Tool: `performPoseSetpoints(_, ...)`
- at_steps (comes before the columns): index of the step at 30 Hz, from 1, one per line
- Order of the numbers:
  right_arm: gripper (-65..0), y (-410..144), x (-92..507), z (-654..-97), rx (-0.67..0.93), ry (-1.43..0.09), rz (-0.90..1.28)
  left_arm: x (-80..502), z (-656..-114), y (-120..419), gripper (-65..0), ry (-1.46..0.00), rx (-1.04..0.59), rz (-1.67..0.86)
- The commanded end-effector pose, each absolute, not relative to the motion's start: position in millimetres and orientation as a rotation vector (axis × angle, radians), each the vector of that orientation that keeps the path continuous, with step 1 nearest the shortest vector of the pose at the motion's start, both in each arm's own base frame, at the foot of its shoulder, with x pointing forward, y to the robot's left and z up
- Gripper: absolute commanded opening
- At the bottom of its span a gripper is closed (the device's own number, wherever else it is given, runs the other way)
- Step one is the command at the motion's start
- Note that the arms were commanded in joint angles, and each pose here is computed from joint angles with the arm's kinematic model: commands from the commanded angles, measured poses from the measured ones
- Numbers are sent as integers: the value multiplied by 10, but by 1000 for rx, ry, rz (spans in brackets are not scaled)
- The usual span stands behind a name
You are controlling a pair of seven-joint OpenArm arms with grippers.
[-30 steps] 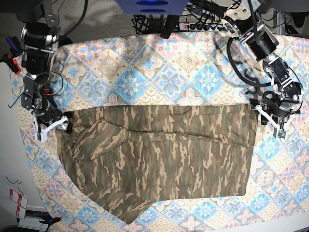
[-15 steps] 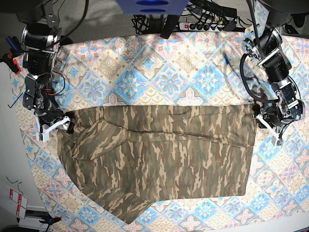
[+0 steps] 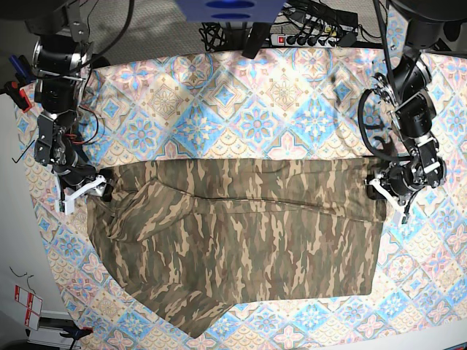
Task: Fold the T-shirt properly
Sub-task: 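Release the fabric and regrasp the folded edge with both grippers, then drag the folded shirt back toward the robot with both grippers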
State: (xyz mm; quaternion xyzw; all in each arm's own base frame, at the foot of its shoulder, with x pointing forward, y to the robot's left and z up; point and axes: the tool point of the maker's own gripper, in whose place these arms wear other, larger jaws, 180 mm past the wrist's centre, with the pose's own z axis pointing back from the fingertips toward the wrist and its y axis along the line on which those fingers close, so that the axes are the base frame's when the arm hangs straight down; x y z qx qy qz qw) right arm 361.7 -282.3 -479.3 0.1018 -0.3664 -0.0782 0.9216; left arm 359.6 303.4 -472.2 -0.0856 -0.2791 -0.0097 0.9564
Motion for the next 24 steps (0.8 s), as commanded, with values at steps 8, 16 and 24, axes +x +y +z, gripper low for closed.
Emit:
performPoseSetpoints(8, -198, -2810, 3551, -4849, 206, -699, -138, 3456, -4906, 2994, -424, -538, -218, 3)
performPoseSetpoints(16, -201, -2811, 3550, -4850, 205, -698, -137, 3255, -5181, 2613, -513, -444, -270, -38)
performPoseSetpoints(24, -465, -2797, 3514, -4880, 207, -669, -132, 2790, -5431, 2638, -615, -328, -259, -43)
